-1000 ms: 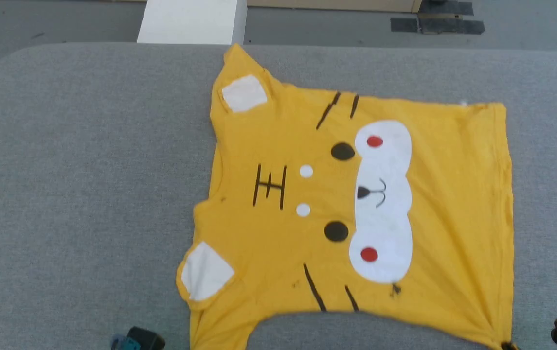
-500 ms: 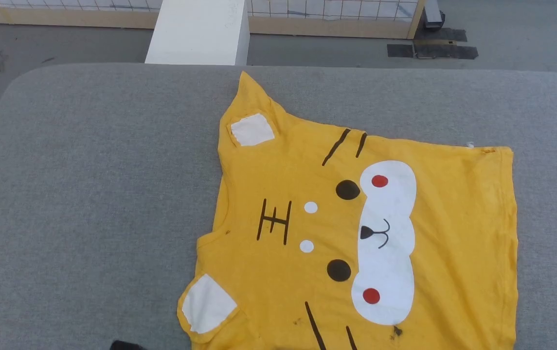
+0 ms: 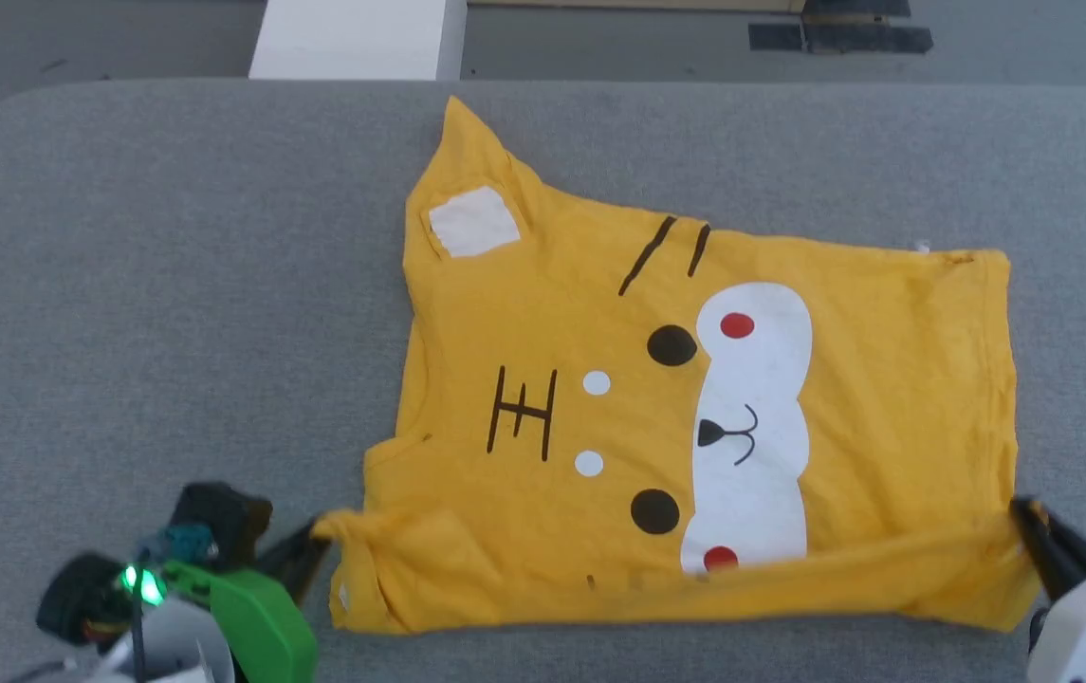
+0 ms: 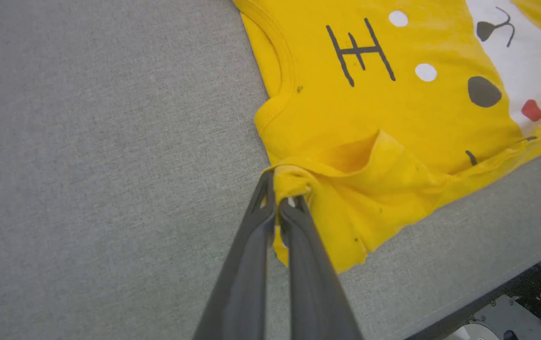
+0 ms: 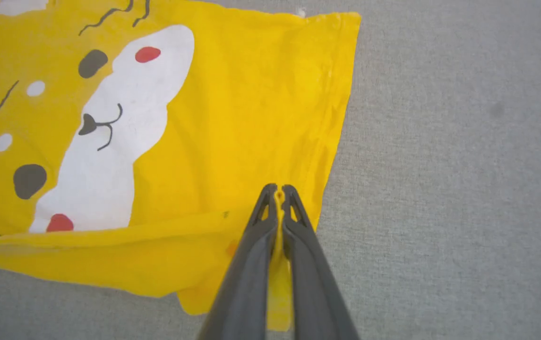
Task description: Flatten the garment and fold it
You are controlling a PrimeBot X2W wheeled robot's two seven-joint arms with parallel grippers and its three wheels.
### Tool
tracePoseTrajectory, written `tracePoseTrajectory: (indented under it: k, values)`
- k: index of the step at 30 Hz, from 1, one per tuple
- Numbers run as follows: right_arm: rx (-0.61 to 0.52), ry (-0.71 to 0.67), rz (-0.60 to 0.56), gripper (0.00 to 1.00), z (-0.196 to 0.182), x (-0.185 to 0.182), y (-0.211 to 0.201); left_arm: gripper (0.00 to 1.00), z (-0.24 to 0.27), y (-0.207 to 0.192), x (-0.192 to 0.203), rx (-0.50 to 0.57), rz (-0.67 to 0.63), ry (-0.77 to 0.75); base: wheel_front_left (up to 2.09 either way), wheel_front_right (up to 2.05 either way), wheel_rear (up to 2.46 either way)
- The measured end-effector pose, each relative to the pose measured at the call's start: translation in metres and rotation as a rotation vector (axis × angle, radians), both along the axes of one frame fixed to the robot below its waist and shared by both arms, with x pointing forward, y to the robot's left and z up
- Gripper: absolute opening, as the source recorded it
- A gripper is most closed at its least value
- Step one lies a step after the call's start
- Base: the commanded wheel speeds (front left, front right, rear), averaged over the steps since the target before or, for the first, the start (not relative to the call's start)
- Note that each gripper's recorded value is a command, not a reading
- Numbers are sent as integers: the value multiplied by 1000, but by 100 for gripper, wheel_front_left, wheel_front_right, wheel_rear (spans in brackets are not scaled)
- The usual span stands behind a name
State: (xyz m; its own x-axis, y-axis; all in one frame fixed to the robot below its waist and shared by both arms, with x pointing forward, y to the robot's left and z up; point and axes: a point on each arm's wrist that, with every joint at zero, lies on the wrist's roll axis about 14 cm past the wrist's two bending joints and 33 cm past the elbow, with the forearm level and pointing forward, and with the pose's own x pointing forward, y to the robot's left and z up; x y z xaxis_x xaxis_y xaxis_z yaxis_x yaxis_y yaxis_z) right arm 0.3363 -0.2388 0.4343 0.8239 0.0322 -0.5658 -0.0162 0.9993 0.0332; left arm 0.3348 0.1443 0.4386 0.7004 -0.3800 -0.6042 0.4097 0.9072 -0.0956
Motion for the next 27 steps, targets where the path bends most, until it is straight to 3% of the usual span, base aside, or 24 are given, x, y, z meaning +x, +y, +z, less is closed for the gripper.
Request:
tracePoseTrajectory:
  k: [7, 15, 27]
  values:
    - [-64, -83, 15, 0, 13, 43, -9, 0, 24, -2, 58, 32, -31, -172, 0, 0, 0]
    - [-93, -81, 29, 0, 0, 71, -10, 0, 21, -7, 100, 2, -28, -258, 0, 0, 0]
    - [-108, 49, 18, 0, -44, 72, -18, 0, -16, -7, 119, -28, -5, -265, 0, 0, 0]
